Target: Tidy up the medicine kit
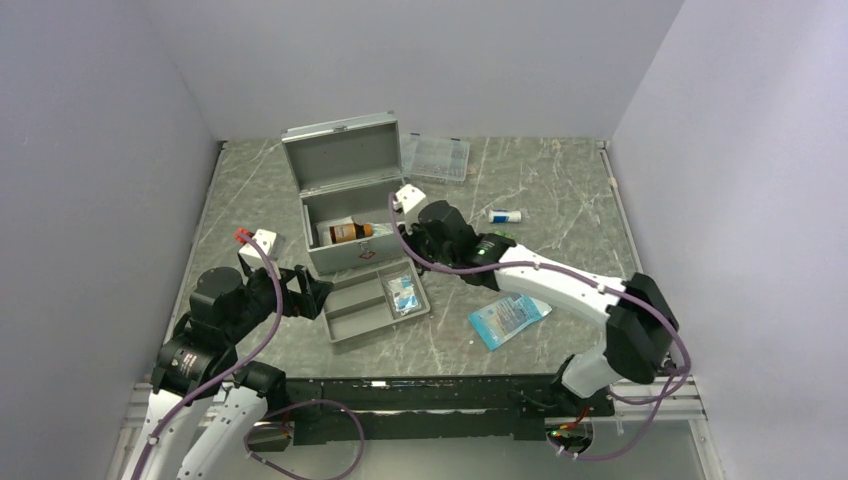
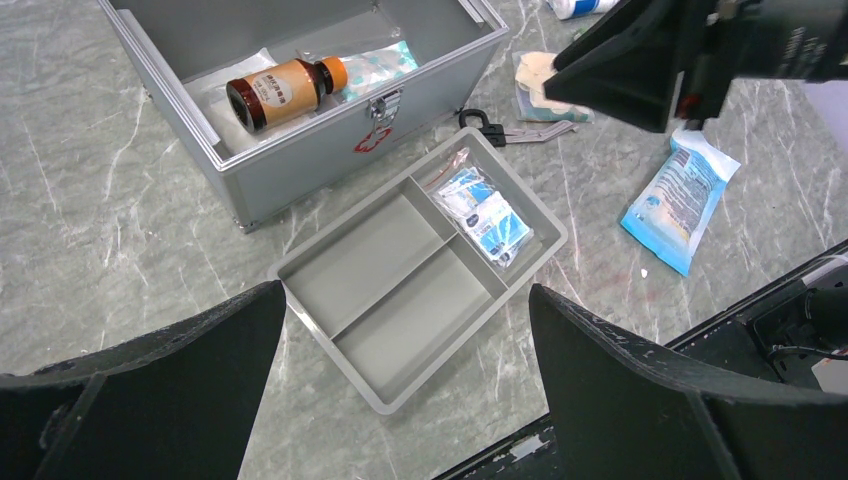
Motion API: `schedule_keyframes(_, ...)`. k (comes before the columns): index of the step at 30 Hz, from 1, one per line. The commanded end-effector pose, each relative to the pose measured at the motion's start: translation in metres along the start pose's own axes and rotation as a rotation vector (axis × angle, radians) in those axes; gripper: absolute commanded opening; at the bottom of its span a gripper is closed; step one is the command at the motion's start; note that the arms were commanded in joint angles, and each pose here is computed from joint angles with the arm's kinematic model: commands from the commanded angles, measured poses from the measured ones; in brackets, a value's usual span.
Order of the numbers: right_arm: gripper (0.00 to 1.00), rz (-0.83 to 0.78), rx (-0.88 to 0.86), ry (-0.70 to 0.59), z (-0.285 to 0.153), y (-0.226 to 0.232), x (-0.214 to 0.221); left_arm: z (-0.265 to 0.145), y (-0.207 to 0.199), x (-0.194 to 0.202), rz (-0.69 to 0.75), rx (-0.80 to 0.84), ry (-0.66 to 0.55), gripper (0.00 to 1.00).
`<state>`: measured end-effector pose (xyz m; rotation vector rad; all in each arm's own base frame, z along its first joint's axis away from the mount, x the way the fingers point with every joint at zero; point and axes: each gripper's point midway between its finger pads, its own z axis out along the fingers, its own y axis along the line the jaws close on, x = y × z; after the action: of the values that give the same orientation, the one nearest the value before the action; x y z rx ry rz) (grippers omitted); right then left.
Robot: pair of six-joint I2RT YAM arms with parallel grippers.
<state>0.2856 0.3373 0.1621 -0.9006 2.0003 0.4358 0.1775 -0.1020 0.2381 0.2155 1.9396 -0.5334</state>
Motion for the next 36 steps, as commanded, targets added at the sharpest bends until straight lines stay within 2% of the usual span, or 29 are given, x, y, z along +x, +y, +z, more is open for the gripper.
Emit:
schedule_keyframes(1, 0.33, 0.079, 0.211, -0.036, -0.029, -0.036, 0.000, 0.000, -0.005, -0.009, 0.011, 0.026, -0.040, 0.99)
schedule_keyframes(7, 0.55, 0.217, 0.478, -0.076, -0.062, -0.089, 0.012, 0.001, -0.005, -0.008, 0.010, 0.028, -0.035, 0.99)
schedule_keyframes(10, 0.59, 0.352, 0.537, -0.045, -0.067, -0.113, 0.027, 0.001, -0.004, -0.009, 0.008, 0.023, -0.037, 0.99)
schedule_keyframes(12, 0.58, 0.517, 0.514, -0.007, -0.066, -0.131, 0.039, 0.001, -0.003, -0.009, 0.007, 0.015, -0.039, 0.99)
schedule_keyframes(15, 0.57, 0.626, 0.470, 0.038, -0.059, -0.144, 0.053, 0.000, 0.000, -0.009, 0.003, 0.000, -0.043, 0.99)
schedule_keyframes(28, 0.58, 0.684, 0.552, 0.191, -0.006, -0.160, 0.097, -0.001, 0.000, -0.010, 0.004, -0.003, -0.051, 0.99)
schedule_keyframes(36, 0.55, 0.723, 0.572, 0.222, 0.022, -0.164, 0.107, -0.001, 0.001, -0.010, 0.001, -0.009, -0.048, 0.99)
